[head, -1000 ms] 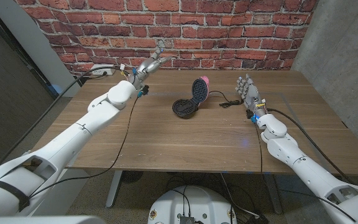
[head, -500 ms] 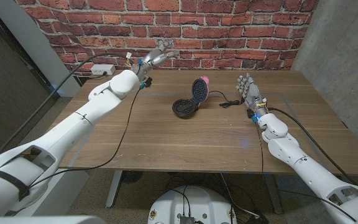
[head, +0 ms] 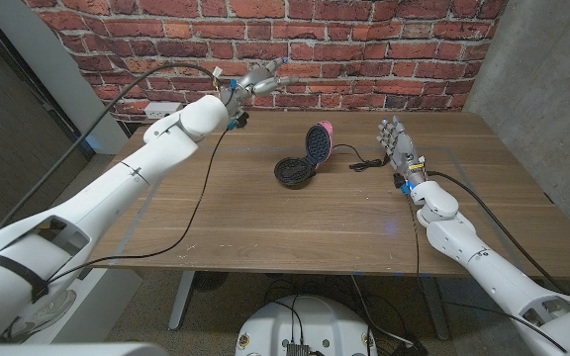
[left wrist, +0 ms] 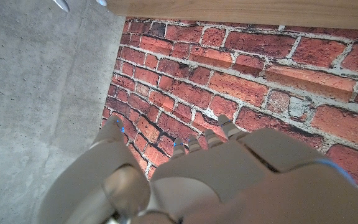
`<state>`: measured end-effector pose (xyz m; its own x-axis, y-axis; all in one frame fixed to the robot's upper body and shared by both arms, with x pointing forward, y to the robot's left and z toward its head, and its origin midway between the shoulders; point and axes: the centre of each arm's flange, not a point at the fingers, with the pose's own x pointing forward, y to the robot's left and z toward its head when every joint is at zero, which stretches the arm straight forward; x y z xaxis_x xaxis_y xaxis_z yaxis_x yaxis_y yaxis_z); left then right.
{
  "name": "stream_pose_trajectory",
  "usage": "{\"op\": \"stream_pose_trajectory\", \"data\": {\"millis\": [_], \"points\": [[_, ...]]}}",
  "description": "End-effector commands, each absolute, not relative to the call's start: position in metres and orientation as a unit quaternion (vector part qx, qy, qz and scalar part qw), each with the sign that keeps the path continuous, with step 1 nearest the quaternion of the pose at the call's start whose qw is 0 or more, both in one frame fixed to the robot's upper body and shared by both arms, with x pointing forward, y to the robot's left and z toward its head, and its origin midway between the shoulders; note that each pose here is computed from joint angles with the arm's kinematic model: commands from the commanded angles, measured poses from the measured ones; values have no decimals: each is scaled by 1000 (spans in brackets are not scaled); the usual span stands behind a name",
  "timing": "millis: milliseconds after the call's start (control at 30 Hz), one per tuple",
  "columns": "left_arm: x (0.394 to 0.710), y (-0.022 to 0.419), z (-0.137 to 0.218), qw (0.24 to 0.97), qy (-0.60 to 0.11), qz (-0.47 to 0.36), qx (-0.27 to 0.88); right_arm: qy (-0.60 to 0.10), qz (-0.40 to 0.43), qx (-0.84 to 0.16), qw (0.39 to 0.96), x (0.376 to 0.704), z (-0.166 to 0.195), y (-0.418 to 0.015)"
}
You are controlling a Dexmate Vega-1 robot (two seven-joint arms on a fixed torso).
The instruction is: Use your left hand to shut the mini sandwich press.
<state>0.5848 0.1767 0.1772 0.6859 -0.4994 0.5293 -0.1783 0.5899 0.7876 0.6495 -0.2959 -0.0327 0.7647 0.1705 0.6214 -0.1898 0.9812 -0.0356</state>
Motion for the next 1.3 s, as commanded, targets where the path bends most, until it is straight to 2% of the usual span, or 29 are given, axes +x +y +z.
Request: {"op": "stream_pose_trajectory", "data": {"millis": [33, 1300], "points": [[573, 155, 195, 774, -385, -111, 490, -333, 93, 18, 938, 648, -36, -299], [551, 93, 231, 672, -371, -133, 627, -336, 92, 22, 937, 652, -39, -300]]}}
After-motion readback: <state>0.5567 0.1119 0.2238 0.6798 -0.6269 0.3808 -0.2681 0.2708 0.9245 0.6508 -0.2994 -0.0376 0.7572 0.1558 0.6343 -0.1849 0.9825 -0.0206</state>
